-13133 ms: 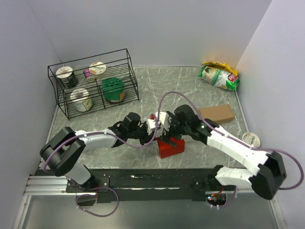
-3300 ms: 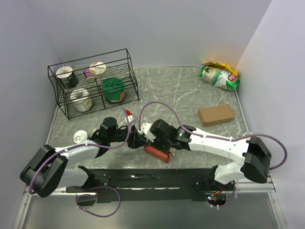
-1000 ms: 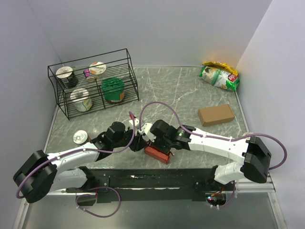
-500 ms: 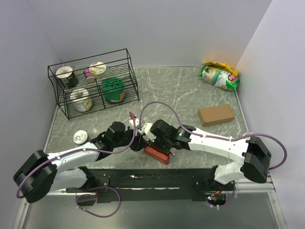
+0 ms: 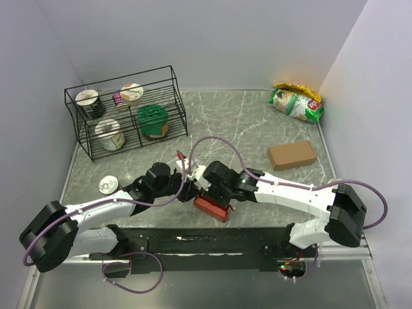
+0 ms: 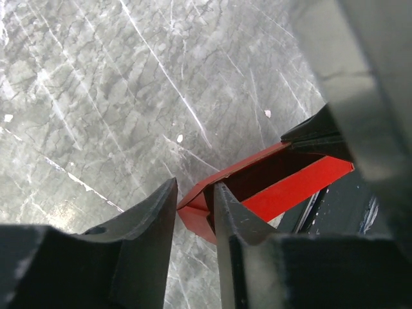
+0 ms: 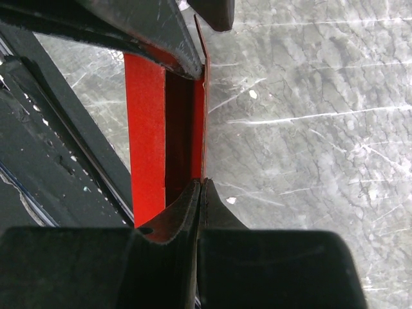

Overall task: Fold the paper box
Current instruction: Close the paper box at the center of the board.

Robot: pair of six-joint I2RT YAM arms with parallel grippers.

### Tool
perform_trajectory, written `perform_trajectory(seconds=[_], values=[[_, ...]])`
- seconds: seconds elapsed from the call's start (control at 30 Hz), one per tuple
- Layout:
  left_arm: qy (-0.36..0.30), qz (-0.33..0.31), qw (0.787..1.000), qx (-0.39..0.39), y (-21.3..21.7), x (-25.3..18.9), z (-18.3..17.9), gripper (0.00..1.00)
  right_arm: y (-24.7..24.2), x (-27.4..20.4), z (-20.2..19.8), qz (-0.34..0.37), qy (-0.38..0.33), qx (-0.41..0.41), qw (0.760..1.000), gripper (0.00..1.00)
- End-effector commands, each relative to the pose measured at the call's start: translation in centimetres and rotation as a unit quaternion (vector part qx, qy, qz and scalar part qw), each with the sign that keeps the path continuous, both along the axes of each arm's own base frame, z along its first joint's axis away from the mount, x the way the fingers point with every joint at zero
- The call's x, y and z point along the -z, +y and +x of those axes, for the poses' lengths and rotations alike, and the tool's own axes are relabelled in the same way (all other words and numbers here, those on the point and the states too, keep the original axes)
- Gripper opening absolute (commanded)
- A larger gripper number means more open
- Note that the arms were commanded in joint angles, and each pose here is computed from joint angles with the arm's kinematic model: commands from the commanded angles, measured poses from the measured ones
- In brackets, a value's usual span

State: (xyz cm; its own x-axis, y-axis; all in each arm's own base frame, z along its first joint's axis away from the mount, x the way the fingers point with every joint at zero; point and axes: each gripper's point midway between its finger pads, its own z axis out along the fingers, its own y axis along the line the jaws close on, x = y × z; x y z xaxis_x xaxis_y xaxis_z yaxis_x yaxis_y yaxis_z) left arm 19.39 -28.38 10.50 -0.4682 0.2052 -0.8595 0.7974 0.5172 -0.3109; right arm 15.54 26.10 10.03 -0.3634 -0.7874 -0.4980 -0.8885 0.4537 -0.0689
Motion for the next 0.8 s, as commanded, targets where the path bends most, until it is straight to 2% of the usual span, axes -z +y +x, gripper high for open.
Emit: perform_trajectory(seconds=[0.0, 0.13, 0.27, 0.47, 0.7, 0.77], values=[[-0.051, -0.042, 0.998, 0.017, -1.4, -3.7, 0.8, 0.33, -0.3, 0.6, -0.3, -0.009, 0.011, -0.003, 1.0, 0.0], [-0.055, -0.048, 0.997, 0.023, -1.5, -4.2, 0.6, 0.26, -0.3, 0.6, -0.4, -0.009, 0.011, -0.003, 1.0, 0.0], [-0.048, -0.052, 0.997, 0.027, -1.5, -4.2, 0.3, 0.13, -0.3, 0.6, -0.3, -0.01, 0.012, -0.002, 1.0, 0.0], [-0.03, -0.054, 0.998, 0.026, -1.5, -3.8, -0.1, 0.02, -0.4, 0.7, -0.4, -0.013, 0.012, -0.003, 1.0, 0.0], [-0.018, -0.051, 0.999, 0.007, -1.0, -3.3, -0.1, 0.01, -0.2, 0.0, -0.3, -0.007, 0.002, -0.003, 1.0, 0.0], [-0.017, -0.049, 0.999, 0.003, -0.8, -3.1, -0.2, 0.01, 0.1, -0.7, -0.2, 0.008, -0.006, -0.005, 1.0, 0.06]])
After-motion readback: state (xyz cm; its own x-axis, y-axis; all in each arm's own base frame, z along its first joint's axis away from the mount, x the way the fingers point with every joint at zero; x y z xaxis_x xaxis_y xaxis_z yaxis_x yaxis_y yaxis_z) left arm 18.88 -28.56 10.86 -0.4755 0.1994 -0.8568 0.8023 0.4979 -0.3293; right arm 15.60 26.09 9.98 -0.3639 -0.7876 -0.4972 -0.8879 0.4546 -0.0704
